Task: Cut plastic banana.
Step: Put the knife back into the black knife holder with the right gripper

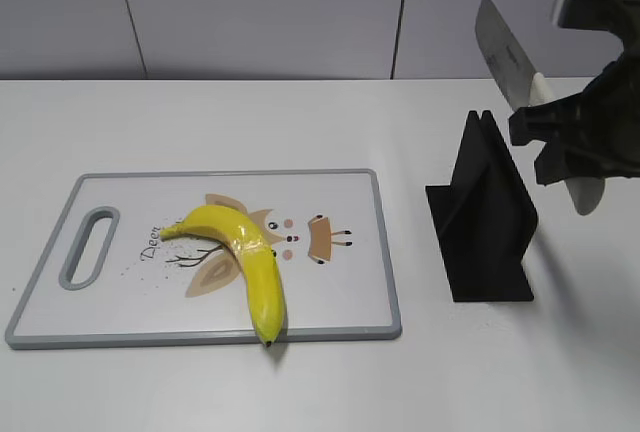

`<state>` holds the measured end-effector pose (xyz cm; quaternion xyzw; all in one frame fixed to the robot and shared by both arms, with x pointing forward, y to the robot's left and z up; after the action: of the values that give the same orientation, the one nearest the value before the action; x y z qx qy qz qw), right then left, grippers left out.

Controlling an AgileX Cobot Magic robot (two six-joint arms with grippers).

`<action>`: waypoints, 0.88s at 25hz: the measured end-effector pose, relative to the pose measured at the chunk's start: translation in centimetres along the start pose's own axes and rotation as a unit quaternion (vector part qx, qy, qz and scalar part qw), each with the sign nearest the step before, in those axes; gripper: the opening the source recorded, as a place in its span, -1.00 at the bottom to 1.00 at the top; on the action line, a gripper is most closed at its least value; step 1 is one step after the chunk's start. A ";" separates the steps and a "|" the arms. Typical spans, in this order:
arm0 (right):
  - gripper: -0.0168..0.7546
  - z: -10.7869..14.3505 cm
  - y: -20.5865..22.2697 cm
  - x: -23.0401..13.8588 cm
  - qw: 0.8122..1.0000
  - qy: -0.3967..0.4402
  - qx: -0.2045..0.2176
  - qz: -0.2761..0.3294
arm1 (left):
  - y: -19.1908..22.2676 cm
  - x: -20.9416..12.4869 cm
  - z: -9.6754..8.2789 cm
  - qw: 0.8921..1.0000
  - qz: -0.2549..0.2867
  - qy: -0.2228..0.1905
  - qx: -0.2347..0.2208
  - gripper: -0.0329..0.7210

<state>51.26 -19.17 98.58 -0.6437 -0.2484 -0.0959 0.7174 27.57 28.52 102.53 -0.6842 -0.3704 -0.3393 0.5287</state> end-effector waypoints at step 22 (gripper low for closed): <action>-0.47 0.5 3.2 -1.4 0.997 0.003 0.010 0.073 | 0.0 0.1 0.3 0.999 -0.009 -0.016 0.029 0.41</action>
<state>51.44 -18.43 95.16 -0.6524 -0.1992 -0.0427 0.7300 27.69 28.78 102.57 -0.6707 -0.3945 -0.3220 0.5393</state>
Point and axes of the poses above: a point on each arm's last joint axis where the gripper is mounted, y pointing out along that axis toward the gripper, z along the wrist's bending axis when the last joint is at zero, x = y × z, the point moved 5 cm from there along y, pointing out along that axis toward the gripper, and after that the axes turned 15 degrees about -y, right-handed, at the moved point
